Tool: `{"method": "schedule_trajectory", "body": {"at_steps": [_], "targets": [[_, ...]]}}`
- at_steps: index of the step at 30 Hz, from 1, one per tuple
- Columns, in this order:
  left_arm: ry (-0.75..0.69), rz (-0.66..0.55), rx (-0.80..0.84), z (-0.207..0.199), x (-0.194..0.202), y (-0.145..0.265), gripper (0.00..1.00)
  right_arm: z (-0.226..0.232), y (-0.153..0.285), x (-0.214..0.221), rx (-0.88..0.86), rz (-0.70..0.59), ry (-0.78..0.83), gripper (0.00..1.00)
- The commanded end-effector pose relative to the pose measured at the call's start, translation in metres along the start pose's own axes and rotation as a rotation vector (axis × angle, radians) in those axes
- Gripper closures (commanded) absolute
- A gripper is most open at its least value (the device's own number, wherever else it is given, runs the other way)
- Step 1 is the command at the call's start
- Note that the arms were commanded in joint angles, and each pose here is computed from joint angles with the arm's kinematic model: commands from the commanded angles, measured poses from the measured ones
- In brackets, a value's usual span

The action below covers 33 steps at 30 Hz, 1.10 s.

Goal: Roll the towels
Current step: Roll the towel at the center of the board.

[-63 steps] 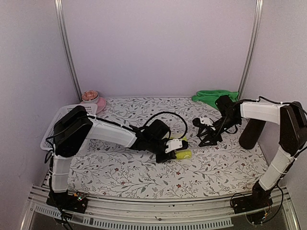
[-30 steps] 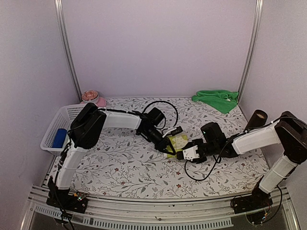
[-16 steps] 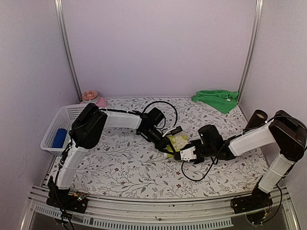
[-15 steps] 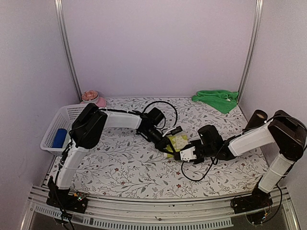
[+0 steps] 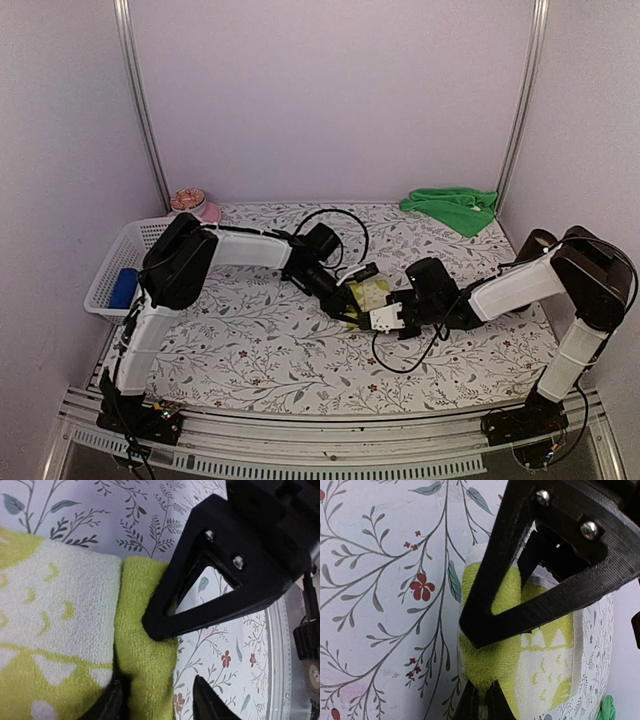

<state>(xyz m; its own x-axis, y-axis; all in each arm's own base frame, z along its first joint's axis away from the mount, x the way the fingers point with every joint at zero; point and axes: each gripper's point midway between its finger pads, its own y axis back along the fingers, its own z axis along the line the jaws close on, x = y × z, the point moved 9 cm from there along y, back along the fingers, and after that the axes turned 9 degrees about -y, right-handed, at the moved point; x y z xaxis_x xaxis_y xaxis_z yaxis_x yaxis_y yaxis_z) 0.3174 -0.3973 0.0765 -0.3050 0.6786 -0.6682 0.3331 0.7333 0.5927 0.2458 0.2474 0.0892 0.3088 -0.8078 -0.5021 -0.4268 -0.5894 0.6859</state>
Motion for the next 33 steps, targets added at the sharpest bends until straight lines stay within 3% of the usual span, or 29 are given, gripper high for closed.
{"method": "schedule_trajectory", "body": {"at_steps": [1, 5, 12, 16, 20, 33], "targets": [[-0.051, 0.041, -0.188, -0.012, 0.002, 0.026, 0.5, 0.01, -0.004, 0.01, -0.169, 0.055, -0.102, 0.97], [-0.15, 0.004, -0.316, -0.033, 0.001, 0.049, 0.39, 0.002, -0.004, 0.009, -0.251, 0.05, -0.166, 0.97], [-0.337, -0.041, -0.558, -0.063, 0.018, 0.066, 0.36, -0.014, -0.007, 0.009, -0.44, 0.079, -0.302, 0.97], [-0.426, -0.045, -0.643, -0.073, 0.03, 0.06, 0.35, -0.019, -0.008, 0.011, -0.588, 0.105, -0.399, 0.96], [-0.62, -0.033, -0.788, -0.097, 0.033, 0.043, 0.35, -0.031, -0.012, 0.011, -0.664, 0.109, -0.485, 0.96], [-0.861, -0.007, -0.866, -0.126, 0.025, 0.009, 0.39, -0.035, -0.025, 0.008, -0.913, 0.134, -0.625, 0.95]]}}
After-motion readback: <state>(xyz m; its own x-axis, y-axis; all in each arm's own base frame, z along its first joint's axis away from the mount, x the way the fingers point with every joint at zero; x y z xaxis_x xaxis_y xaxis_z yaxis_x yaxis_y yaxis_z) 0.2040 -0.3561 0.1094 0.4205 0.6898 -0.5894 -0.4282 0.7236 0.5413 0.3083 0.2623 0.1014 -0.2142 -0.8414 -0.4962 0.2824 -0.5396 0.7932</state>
